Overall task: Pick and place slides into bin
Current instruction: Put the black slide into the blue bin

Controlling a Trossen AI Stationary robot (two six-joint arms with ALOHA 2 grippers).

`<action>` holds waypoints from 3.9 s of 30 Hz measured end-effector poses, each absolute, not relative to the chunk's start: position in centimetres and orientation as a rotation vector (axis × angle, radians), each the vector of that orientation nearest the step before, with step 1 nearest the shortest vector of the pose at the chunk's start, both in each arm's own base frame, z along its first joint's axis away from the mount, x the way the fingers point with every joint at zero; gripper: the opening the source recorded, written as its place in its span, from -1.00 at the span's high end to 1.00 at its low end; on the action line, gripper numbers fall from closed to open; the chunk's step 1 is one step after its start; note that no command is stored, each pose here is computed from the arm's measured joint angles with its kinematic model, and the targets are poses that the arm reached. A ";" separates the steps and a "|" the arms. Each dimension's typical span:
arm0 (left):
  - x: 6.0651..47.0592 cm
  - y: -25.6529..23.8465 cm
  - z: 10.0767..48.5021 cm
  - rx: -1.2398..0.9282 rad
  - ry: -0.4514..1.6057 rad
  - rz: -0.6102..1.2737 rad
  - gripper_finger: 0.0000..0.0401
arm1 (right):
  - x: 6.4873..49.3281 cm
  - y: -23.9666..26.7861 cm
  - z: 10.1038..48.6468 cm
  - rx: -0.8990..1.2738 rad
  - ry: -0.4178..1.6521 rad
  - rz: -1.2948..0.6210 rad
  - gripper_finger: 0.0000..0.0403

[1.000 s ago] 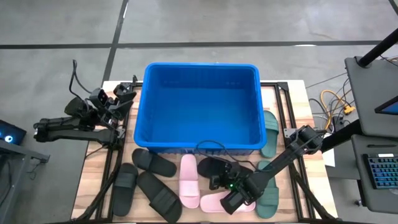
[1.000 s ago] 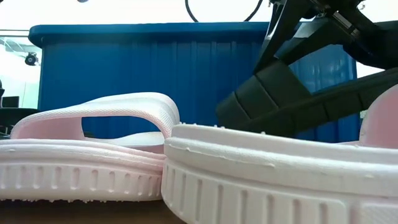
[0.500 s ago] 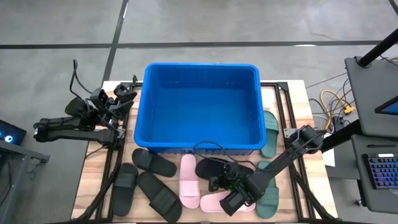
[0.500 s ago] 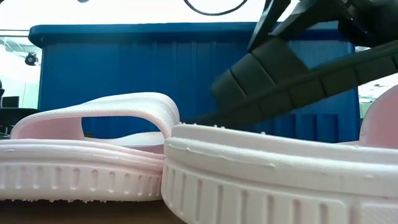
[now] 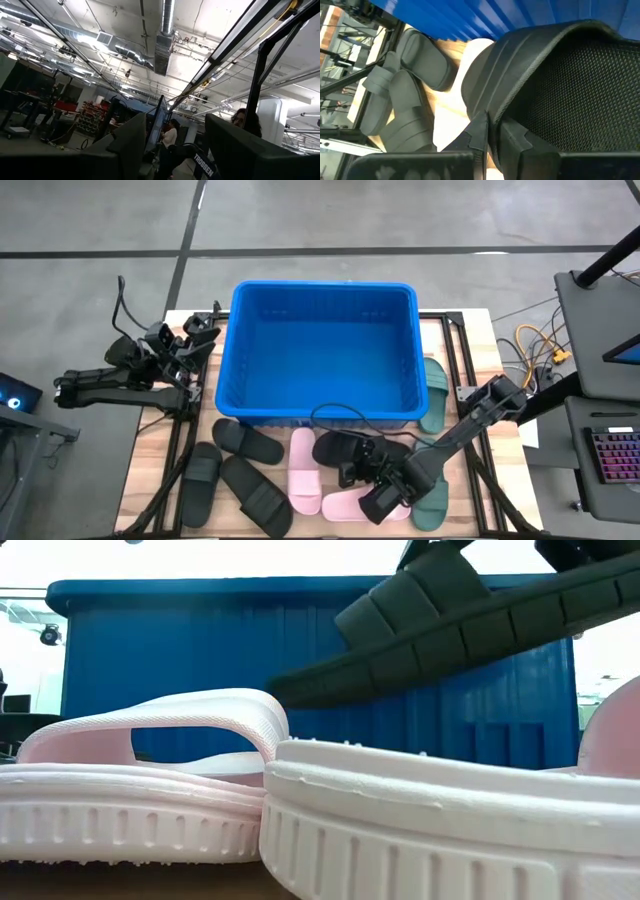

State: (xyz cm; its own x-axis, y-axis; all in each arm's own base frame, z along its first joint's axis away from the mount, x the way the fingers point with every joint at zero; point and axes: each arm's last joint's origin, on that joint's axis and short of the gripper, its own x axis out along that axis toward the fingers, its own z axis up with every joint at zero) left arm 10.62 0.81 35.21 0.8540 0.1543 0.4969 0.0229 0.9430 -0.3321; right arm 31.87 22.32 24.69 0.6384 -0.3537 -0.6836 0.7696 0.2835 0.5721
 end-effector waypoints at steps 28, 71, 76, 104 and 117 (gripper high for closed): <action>10.9 0.8 35.1 -0.341 -0.533 0.071 0.05 | 32.4 22.4 30.3 0.978 0.390 -0.671 0.90; 10.9 0.8 35.1 -0.344 -0.533 0.070 0.05 | 33.3 20.8 38.9 0.830 0.183 -0.605 0.89; 10.9 0.8 35.1 -0.344 -0.532 0.070 0.05 | 33.3 20.5 39.4 0.832 0.162 -0.612 0.89; 10.9 0.8 35.1 -0.344 -0.534 0.070 0.05 | 35.0 16.7 41.1 0.744 0.092 -0.708 0.90; 10.9 0.8 35.0 -0.344 -0.518 0.073 0.05 | 35.6 14.9 41.3 0.668 0.026 -0.804 0.90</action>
State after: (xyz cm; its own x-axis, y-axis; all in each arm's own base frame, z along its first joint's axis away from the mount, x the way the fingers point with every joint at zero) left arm 10.92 0.82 34.97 0.8677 0.1543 0.4725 0.0180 0.9403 -0.3400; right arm 35.59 14.90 41.30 0.7047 -0.6576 -0.2662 0.6732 0.5015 0.5433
